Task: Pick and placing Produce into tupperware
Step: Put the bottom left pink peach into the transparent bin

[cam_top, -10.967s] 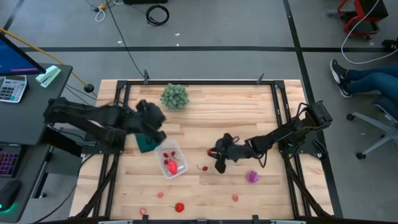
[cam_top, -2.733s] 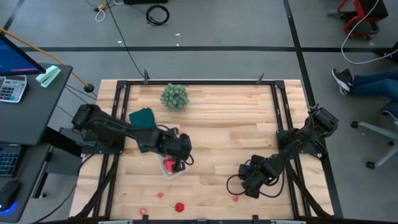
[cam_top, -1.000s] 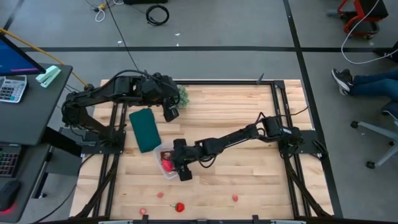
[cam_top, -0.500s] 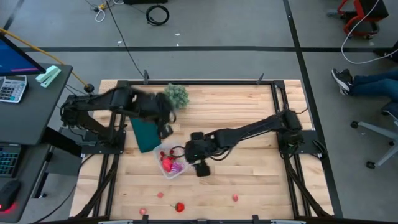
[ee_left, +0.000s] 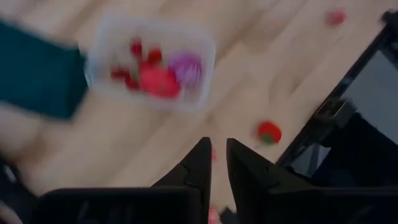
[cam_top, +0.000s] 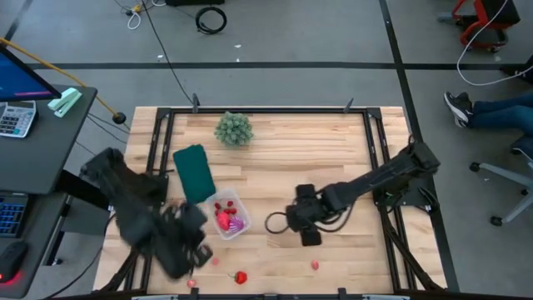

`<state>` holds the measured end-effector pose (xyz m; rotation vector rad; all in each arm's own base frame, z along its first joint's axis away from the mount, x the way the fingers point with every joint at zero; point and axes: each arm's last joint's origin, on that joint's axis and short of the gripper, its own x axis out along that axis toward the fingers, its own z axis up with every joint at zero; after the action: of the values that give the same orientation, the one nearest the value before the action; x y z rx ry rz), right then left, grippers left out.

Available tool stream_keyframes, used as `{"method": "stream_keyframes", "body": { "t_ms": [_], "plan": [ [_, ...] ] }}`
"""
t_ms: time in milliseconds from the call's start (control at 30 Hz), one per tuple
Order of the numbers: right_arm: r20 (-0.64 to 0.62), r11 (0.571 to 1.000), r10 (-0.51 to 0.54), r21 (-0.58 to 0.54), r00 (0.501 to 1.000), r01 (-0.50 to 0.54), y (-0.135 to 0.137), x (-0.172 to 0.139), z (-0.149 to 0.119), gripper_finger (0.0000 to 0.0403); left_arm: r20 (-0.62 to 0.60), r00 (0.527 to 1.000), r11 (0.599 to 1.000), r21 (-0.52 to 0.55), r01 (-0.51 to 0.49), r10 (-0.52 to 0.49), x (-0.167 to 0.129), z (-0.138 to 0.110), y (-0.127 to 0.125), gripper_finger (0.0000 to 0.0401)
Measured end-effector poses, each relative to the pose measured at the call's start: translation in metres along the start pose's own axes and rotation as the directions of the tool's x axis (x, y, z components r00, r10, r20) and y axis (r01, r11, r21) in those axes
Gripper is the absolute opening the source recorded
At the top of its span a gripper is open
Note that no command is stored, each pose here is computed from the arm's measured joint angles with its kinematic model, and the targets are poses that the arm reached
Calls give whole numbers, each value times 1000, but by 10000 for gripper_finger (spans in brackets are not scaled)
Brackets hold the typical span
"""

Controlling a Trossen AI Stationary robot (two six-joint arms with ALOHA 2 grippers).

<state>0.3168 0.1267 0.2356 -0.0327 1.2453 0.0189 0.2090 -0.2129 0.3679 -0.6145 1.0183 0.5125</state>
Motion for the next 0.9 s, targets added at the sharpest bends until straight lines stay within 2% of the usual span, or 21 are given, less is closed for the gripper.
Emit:
{"method": "stream_keyframes", "body": {
  "t_ms": [100, 233, 333, 400, 533, 700, 900],
  "plan": [
    [-33, 997, -33, 66, 999, 35, 0, 7, -29, 293, -33, 998, 996, -65, -62, 60, 18, -36, -15, 70],
    [-34, 983, -50, 176, 998, 55, -1, 16, -63, 292, -108, 980, 983, -60, -173, 166, 48, -73, -30, 97],
    [-16, 969, -38, 243, 999, 41, -4, 22, -83, 292, -182, 951, 965, -37, -261, 250, 71, -92, -37, 125],
    [-6, 960, -30, 278, 1000, 30, -6, 23, -91, 292, -268, 914, 947, -17, -320, 304, 84, -102, -40, 149],
    [8, 945, -27, 326, 1000, 23, -13, 18, -101, 292, -397, 845, 921, 8, -389, 360, 106, -119, -47, 196],
    [77, 936, -30, 352, 997, 1, -17, 6, -99, 292, -442, 843, 939, -3, -344, 307, 125, -133, -58, 246],
    [133, 933, -49, 360, 990, -2, -18, -2, -97, 292, -427, 835, 898, -105, -426, 346, 136, -139, -58, 285]
  ]
}}
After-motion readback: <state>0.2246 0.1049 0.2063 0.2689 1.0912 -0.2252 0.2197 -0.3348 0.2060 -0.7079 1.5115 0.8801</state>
